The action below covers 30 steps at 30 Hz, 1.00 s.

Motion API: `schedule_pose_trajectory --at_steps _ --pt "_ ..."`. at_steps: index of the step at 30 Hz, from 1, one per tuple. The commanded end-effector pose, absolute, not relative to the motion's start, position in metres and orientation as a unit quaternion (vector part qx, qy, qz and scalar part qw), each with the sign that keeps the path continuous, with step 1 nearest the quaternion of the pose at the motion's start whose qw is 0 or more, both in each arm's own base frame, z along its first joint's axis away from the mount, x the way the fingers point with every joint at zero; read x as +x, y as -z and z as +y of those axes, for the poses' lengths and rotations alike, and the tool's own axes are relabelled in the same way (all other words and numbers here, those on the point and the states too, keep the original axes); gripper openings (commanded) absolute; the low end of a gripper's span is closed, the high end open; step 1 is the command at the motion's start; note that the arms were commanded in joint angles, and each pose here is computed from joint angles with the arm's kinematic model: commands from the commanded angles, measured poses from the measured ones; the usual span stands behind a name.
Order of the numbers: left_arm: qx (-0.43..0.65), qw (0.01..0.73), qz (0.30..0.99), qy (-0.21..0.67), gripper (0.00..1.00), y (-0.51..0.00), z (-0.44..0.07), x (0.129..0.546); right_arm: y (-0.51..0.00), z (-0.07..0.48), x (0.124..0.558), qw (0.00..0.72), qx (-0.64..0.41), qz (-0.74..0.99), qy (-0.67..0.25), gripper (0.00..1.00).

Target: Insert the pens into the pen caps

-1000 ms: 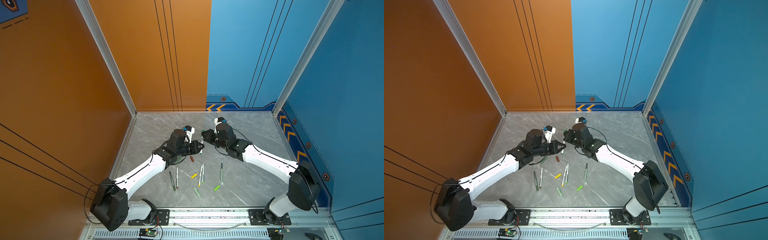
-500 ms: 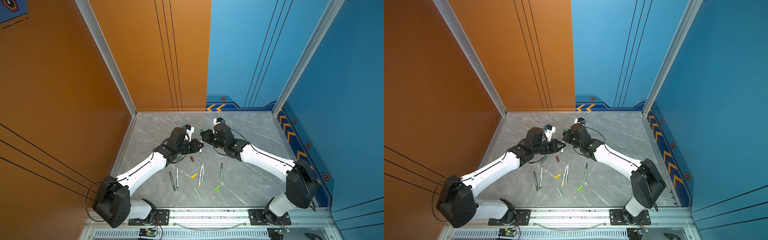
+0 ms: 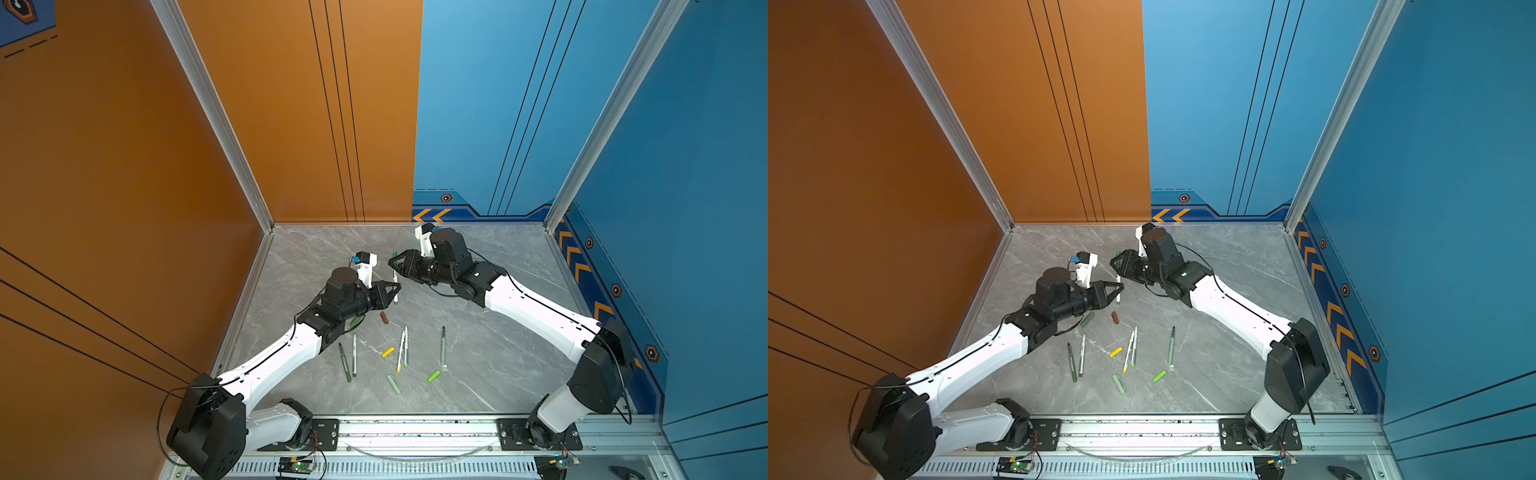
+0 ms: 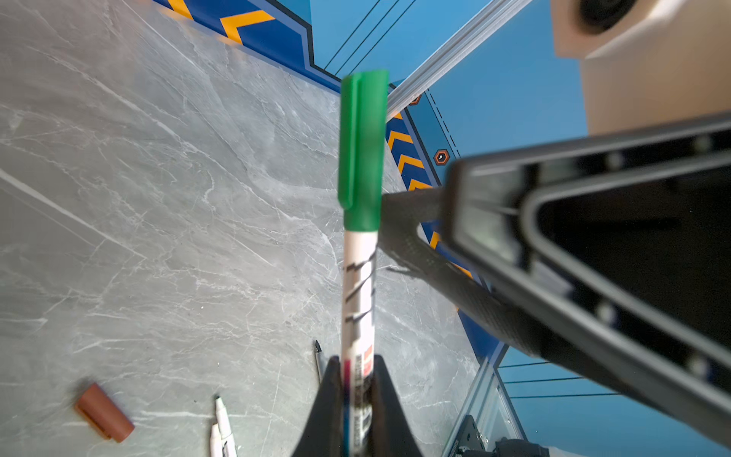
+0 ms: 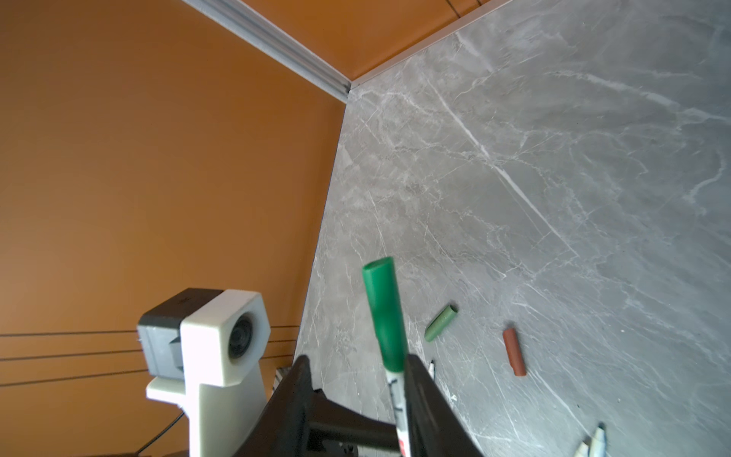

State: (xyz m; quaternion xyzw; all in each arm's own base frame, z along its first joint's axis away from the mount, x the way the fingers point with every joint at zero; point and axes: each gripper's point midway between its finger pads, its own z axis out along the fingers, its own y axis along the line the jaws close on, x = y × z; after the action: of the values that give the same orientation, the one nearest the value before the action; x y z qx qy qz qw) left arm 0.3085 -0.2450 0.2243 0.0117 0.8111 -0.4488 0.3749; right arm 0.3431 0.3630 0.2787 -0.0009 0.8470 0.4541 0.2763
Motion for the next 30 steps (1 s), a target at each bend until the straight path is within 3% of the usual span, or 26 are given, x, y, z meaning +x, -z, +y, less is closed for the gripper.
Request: schedule_pose_trajectory --at_steps 1,11,20,25,26,27,30 --pt "-0.001 0.404 0.795 0.452 0.0 -0.236 -0.239 0.307 -0.275 0.368 0.328 0.249 -0.04 0.856 -0.451 0.46" --pt "0.009 0.409 0.782 0.471 0.0 -0.257 -0.245 0.305 -0.249 0.366 0.319 0.249 -0.042 0.872 -0.419 0.42" --pt "0.006 0.41 0.781 0.47 0.0 -0.258 -0.249 0.303 -0.252 0.366 0.321 0.273 -0.043 0.872 -0.404 0.06" --pt "0.014 0.402 0.784 0.473 0.0 -0.256 -0.254 0.301 -0.256 0.352 0.327 0.295 -0.027 0.872 -0.39 0.0" --pt "0.017 0.398 0.787 0.471 0.1 -0.254 -0.254 0.3 -0.257 0.345 0.33 0.3 -0.019 0.873 -0.385 0.0" --pt "0.02 0.395 0.791 0.467 0.28 -0.252 -0.254 0.299 -0.257 0.336 0.334 0.305 -0.008 0.874 -0.379 0.0" --pt "0.045 0.383 0.801 0.459 0.59 -0.243 -0.256 0.293 -0.253 0.301 0.347 0.312 0.033 0.88 -0.355 0.0"
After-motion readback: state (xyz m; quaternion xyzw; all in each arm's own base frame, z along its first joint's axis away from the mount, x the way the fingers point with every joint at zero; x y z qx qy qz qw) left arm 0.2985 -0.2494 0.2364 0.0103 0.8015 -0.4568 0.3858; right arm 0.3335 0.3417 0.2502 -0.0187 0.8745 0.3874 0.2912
